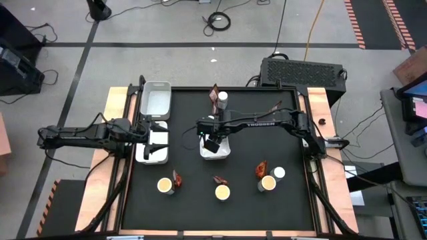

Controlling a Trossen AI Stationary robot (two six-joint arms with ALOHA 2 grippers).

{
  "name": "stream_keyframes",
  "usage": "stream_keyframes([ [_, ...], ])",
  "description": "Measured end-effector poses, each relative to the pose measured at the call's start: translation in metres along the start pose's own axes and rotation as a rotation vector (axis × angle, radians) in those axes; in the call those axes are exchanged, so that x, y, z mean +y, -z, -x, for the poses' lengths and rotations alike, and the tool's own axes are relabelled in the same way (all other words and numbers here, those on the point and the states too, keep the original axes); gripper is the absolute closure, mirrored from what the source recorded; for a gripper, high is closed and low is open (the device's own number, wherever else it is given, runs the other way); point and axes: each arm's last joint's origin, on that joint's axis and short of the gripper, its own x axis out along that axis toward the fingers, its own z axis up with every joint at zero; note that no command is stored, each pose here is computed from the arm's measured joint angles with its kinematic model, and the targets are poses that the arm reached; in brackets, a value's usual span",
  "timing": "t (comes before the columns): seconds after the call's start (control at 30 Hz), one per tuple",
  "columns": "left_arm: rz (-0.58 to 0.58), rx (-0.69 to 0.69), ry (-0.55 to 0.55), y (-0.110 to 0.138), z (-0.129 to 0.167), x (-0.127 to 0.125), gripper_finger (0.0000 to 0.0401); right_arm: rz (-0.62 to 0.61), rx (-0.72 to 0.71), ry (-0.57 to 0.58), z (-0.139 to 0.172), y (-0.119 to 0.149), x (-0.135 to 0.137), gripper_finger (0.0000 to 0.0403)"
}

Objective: Sort spices by type
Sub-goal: Put the white seasoning bottle into the right white bin

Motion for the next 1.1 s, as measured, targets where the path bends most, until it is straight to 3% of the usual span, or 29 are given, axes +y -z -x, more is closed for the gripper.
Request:
stream_keyframes([
  [0.27,-0.001,-0.001,0.000,-0.0001,0.0000,0.0000,0.0074,-0.030,0.001,-0.002,0.0000,-0.0001,-0.0001,0.0250],
  [0.73,0.000,-0.001,0.000,-0.0001,0.0001,0.0000,0.0074,-0.020,0.017,0.007,-0.0001,0.0015,-0.0010,0.0164],
  [1.1,0.000,-0.001,0.000,-0.0001,0.0000,0.0000,0.0074,-0.043,0.022,0.016,-0.0013,0.0000,-0.0059,0.0165],
])
